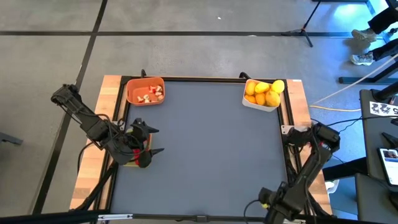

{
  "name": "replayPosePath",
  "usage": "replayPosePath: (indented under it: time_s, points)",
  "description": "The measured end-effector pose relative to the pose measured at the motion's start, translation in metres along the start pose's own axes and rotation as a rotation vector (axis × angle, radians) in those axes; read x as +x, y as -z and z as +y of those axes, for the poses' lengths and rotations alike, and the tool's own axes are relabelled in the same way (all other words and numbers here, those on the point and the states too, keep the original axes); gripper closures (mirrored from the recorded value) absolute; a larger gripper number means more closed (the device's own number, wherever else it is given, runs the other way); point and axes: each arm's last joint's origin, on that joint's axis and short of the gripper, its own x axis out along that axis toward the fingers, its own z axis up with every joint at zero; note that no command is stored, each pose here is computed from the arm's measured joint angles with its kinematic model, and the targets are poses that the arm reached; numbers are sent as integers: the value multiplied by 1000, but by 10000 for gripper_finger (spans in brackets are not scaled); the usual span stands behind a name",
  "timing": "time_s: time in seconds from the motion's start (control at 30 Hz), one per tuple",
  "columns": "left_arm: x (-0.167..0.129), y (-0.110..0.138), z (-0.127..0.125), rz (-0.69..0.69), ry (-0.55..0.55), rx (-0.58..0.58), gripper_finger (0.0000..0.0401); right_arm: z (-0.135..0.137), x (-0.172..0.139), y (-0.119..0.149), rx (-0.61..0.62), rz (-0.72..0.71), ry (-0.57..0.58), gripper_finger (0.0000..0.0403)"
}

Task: Sort produce into baskets
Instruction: Put the red mushroom into the orange bin

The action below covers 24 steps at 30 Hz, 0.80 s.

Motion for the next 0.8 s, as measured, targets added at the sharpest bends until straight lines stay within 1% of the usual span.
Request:
replayPosePath:
  time_s: [0.1,0.13,0.37,0.43,0.57,0.67,0.8]
  points:
    - [0,0,0,-7,-7,2,13,-8,14,-5,52,4,35,77]
    - [0,0,0,-8,-8,3,13,-9,17,-7,57,4,31,87]
    - [0,0,0,-8,-9,12,13,-12,36,-9,36,36,-22,160]
    - [0,0,0,-9,-10,22,13,-13,43,-9,28,34,-36,175]
    - [0,0,0,-9,-10,20,13,-21,54,-9,55,52,-7,195]
    - [0,-1,1,-10,-12,17,13,-23,56,-9,27,46,-1,212]
    - [0,-1,1,-11,-13,6,13,-23,56,-10,-18,12,-3,254]
